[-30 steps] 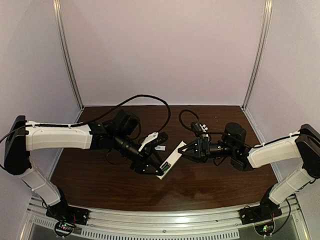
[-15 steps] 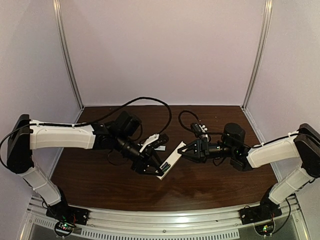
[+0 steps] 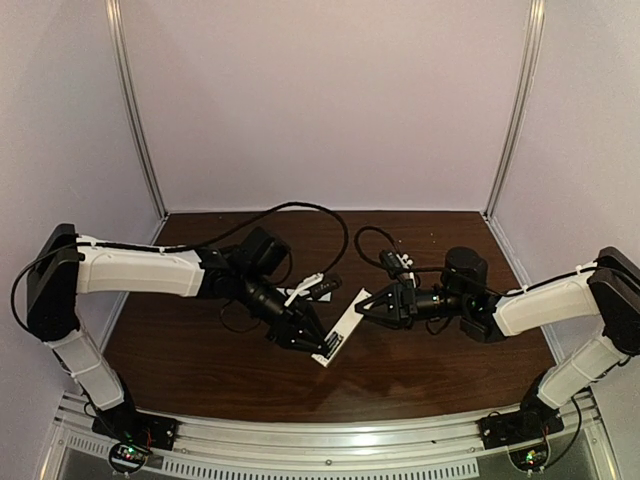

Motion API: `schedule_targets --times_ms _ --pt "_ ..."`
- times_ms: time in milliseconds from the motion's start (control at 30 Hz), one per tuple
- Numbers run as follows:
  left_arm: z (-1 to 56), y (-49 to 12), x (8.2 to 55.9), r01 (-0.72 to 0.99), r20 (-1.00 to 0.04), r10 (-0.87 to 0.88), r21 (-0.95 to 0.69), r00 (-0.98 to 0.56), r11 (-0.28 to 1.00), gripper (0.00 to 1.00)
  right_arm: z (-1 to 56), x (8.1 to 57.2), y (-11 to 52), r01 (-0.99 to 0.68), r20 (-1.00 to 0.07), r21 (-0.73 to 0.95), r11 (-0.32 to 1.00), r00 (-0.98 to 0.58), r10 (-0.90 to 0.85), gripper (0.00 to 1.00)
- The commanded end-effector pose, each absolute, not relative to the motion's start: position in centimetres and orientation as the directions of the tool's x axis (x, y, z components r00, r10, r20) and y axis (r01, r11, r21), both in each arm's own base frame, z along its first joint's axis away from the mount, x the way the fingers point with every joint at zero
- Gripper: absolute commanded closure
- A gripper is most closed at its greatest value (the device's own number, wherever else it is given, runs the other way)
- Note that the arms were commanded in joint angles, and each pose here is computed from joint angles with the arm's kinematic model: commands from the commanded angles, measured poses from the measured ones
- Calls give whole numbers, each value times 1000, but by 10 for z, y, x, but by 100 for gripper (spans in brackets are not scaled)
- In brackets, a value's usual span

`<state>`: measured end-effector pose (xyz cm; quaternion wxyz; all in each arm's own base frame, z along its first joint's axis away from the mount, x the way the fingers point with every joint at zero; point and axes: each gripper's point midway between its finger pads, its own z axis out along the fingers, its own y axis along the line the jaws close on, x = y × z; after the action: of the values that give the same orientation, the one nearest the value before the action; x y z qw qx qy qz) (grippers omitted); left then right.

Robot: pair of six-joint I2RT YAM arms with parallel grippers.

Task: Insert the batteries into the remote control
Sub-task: Press the battery in the battery compartment.

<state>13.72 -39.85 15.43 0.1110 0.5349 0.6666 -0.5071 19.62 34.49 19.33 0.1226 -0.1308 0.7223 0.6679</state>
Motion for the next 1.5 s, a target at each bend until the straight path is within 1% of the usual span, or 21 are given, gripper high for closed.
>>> schedule_targets --times_ms 0,33,100,133,233,300,433,500,700,833,867,900,933,967,1033,1100,1167,1200,1300,1400,1467 --pt "155 -409 149 851 -716 581 -519 -386 -75 64 238 191 354 -446 -447 894 -38 -894 -13 100" --pt "155 -409 149 854 -717 581 -516 -385 -70 63 236 192 354 -445 -446 895 -31 -895 -12 100" --pt "156 -410 152 861 -720 577 -506 -386 -55 52 232 193 354 -441 -441 898 -13 -898 -12 100" --pt "159 -411 154 864 -725 570 -500 -388 -48 49 231 194 354 -440 -440 898 -3 -898 -11 100" --pt "167 -415 156 861 -736 547 -506 -399 -52 46 227 196 354 -454 -453 891 31 -891 -13 100" --pt "172 -418 154 852 -743 530 -519 -409 -70 46 226 197 354 -461 -461 886 46 -887 -15 100" --pt "173 -421 159 845 -738 515 -532 -436 -47 49 227 196 353 -465 -464 885 42 -885 -18 100" --pt "170 -421 160 839 -730 513 -543 -452 -33 53 228 196 353 -468 -468 883 39 -884 -18 100" --pt "153 -415 171 805 -681 515 -592 -521 31 69 233 193 352 -483 -483 875 26 -875 -20 100" --pt "146 -412 174 802 -668 522 -595 -530 53 70 239 192 351 -493 -493 870 11 -870 -15 100" --pt "147 -412 174 804 -672 521 -593 -526 47 68 240 191 351 -494 -494 869 8 -869 -16 100" --pt "149 -412 174 807 -678 520 -589 -520 39 62 240 191 351 -494 -494 870 8 -870 -16 100" --pt "153 -412 173 812 -688 514 -583 -512 30 54 238 191 351 -492 -492 871 13 -871 -18 100" --pt "158 -412 174 822 -703 507 -569 -499 20 41 237 193 350 -490 -490 872 22 -872 -13 100" --pt "175 -411 178 858 -750 477 -514 -458 15 27 232 198 348 -485 -485 873 47 -874 -3 100" --pt "187 -406 189 888 -786 446 -457 -428 47 16 227 205 343 -475 -477 877 74 -879 14 100" --pt "194 -397 209 902 -803 419 -419 -423 109 6 225 212 336 -469 -474 878 97 -880 35 100" --pt "196 -391 218 901 -804 412 -412 -429 134 3 222 216 332 -466 -473 877 117 -880 44 100" --pt "197 -376 247 909 -810 413 -351 -415 224 3 216 228 319 -458 -476 871 177 -877 71 100" --pt "189 -365 273 927 -817 471 -193 -333 321 3 208 242 300 -436 -472 867 241 -874 114 100" --pt "181 -361 284 941 -805 533 -89 -262 327 3 204 251 287 -414 -462 870 269 -875 146 100"
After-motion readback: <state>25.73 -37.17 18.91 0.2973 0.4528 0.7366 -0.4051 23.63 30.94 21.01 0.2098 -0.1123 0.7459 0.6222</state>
